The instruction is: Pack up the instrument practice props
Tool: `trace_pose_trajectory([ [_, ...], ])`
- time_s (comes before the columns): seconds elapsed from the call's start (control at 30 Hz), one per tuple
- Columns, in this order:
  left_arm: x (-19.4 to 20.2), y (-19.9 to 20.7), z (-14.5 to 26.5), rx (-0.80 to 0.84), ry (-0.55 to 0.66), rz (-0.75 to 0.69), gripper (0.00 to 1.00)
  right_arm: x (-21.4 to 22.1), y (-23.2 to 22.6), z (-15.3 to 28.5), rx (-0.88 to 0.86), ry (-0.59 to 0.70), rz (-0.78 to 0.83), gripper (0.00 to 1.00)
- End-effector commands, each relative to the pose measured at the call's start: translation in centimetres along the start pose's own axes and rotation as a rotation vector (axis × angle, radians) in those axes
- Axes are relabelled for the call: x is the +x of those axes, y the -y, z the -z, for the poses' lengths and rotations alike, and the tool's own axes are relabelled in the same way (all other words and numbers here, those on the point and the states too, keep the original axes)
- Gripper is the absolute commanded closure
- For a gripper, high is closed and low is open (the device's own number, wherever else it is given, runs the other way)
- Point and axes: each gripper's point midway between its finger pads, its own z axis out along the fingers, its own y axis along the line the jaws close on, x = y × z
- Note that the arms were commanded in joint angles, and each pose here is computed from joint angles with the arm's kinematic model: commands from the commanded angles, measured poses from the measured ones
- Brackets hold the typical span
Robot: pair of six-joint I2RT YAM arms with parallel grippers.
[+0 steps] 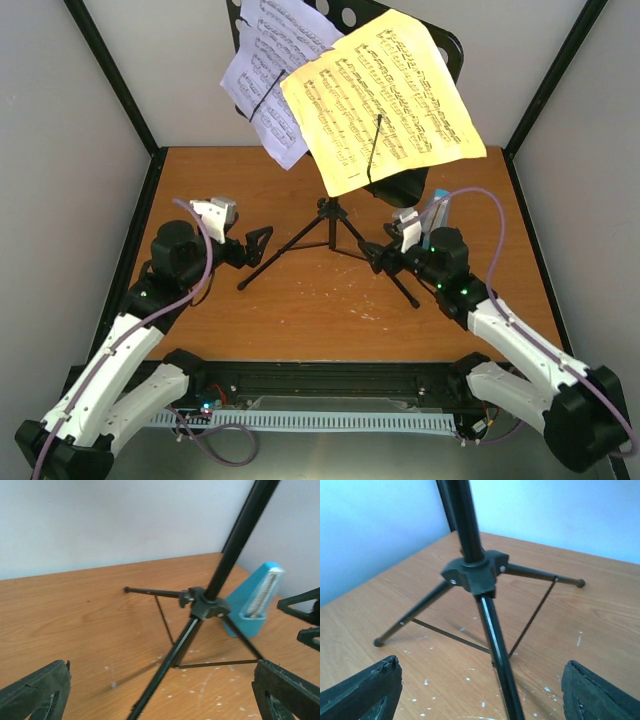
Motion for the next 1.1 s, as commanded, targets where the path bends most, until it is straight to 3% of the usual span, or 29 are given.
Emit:
trace_pose_trajectory([
  [0.0, -3.9, 3.2, 1.8, 0.167, 0.087, 0.154, 0.0, 0.7, -2.1, 2.4, -0.079, -0.038, -0.082, 0.14],
  [0.13, -5.6, 5.8, 2.5, 0.318, 0.105, 0.189, 0.01, -1.4, -2.8, 5.7, -0.057, 0.044, -0.15, 0.11],
  [0.2, -6.7, 7.1, 2.8, 0.386, 0.096, 0.191, 0.01, -2.9, -0.7, 7.7, 0.096, 0.102, -0.185, 0.03],
  [0.3, -7.8, 8.4, 2.9, 0.466, 0.077, 0.186, 0.0, -5.1, 3.1, 11.7, 0.377, 0.2, -0.226, 0.0],
  [0.43, -8.5, 9.3, 3.0, 0.518, 0.081, 0.141, 0.01, -8.6, 3.8, 15.7, 0.481, 0.312, -0.254, 0.0],
  [0.57, -9.7, 9.7, 3.3, 0.536, 0.096, 0.142, 0.05, -14.2, 1.2, 19.9, 0.383, 0.507, -0.259, 0.0],
  [0.73, -14.0, 11.5, 5.1, 0.594, 0.189, 0.127, 0.08, -20.5, -3.7, 23.8, 0.161, 0.653, -0.223, 0.11],
  [0.93, -18.2, 15.3, 5.8, 0.709, 0.271, 0.118, 0.16, -25.8, -10.5, 26.1, -0.175, 0.694, -0.096, 0.28],
  [1.07, -20.1, 17.9, 5.3, 0.787, 0.305, 0.113, 0.2, -27.9, -12.1, 25.0, -0.256, 0.648, -0.041, 0.35],
])
